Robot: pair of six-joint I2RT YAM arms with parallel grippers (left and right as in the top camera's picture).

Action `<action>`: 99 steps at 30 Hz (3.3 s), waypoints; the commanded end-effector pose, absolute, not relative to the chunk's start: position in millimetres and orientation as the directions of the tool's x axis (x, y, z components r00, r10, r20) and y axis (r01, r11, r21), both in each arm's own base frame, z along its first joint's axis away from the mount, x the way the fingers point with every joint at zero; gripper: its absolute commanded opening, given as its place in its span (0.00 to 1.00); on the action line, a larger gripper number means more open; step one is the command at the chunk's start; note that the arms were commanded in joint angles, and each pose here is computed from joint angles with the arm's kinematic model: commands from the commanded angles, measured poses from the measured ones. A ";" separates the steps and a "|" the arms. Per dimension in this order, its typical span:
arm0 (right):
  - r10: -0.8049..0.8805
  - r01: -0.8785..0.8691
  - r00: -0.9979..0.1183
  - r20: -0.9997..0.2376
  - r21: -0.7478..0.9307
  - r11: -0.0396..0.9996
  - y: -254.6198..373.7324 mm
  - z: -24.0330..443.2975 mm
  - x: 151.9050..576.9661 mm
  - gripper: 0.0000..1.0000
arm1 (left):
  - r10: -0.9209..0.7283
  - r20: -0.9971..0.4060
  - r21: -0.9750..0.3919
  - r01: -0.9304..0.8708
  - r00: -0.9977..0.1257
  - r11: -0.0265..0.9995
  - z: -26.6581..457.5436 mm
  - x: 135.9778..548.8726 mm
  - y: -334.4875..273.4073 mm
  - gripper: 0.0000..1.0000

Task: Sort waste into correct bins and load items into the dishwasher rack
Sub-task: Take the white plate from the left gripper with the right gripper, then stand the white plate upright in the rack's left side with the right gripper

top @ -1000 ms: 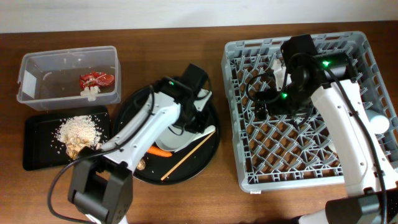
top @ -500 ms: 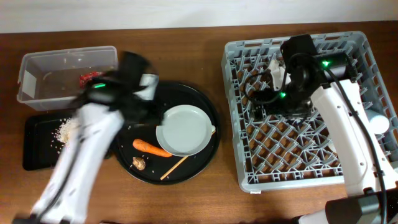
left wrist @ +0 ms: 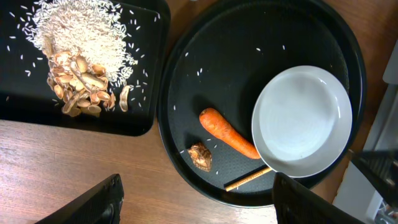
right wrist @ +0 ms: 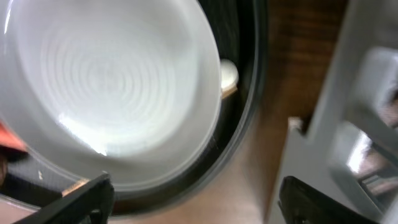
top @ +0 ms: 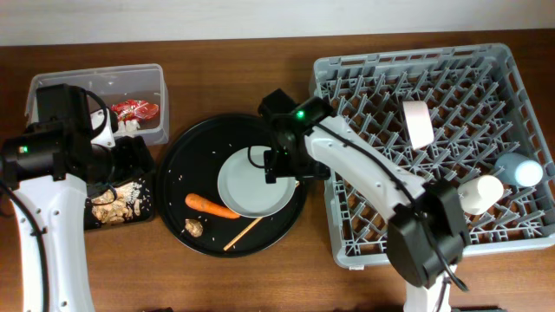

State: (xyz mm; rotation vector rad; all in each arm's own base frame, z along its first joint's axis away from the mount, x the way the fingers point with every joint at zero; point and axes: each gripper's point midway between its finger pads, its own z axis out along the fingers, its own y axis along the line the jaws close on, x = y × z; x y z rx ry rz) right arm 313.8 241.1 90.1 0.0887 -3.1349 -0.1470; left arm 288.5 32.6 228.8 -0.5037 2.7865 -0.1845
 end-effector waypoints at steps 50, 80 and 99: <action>-0.085 0.473 -0.752 -0.654 -0.625 0.620 -8.0 274.0 410.3 0.04 | -0.364 -0.281 -0.183 -0.323 -0.888 0.929 232.2 288.1 33.1 0.77; -0.142 0.004 -0.940 -0.309 -0.426 0.905 145.0 161.7 352.8 0.61 | -0.364 -0.281 -0.183 -0.323 -0.888 0.929 232.2 288.1 33.1 0.77; 0.174 0.102 -0.963 -0.208 0.318 0.943 62.9 283.8 310.3 0.99 | -0.190 -0.207 -0.165 -0.157 -0.960 0.974 186.4 286.4 -14.3 0.92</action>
